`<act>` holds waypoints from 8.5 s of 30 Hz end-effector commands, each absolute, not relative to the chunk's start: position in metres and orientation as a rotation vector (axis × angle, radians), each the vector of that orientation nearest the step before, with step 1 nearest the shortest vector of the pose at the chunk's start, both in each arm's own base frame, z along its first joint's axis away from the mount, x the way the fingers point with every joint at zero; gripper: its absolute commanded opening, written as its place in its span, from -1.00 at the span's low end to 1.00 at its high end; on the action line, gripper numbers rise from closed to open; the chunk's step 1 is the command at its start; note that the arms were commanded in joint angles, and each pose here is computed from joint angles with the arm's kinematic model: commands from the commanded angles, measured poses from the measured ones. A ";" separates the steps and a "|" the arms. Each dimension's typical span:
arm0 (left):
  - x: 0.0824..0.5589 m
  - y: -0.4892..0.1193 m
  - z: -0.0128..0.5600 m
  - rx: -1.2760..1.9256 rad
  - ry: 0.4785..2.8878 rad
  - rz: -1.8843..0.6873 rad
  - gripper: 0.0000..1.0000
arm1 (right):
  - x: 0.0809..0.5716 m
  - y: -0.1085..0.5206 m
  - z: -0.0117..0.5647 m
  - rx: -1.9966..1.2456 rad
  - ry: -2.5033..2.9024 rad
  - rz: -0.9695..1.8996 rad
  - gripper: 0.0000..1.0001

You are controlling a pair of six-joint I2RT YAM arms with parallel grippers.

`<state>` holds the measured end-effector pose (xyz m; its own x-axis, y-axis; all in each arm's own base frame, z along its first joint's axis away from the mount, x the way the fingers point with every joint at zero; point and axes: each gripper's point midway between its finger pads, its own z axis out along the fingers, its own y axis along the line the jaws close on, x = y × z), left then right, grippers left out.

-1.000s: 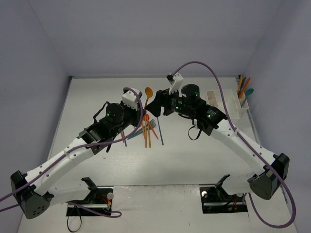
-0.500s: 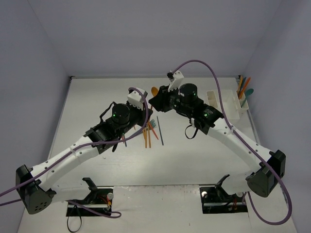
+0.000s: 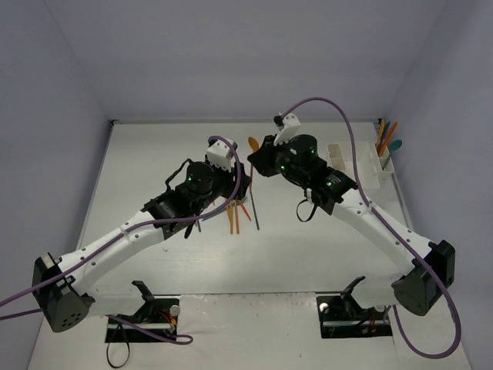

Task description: Sort the eating utensils into containers

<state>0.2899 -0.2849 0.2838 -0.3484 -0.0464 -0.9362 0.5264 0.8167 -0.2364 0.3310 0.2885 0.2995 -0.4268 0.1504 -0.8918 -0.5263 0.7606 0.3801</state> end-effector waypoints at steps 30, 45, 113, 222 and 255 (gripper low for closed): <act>0.300 -0.144 0.180 -0.091 2.185 -0.285 0.71 | 0.468 -0.176 0.304 0.543 1.674 -0.151 -1.00; 0.303 -0.158 0.165 -0.072 2.232 -0.335 0.71 | 0.473 -0.183 0.234 0.549 1.716 -0.165 -1.00; 0.422 -0.157 0.046 -0.436 2.590 0.094 -1.00 | 0.350 0.064 0.293 0.120 1.720 0.359 0.22; 0.277 -0.165 0.180 -0.145 2.131 -0.358 0.72 | 0.466 -0.167 0.223 0.557 1.729 -0.114 -0.51; 0.328 -0.321 0.104 -0.298 2.536 -0.353 -0.07 | 0.381 0.044 0.301 0.268 1.708 0.299 0.17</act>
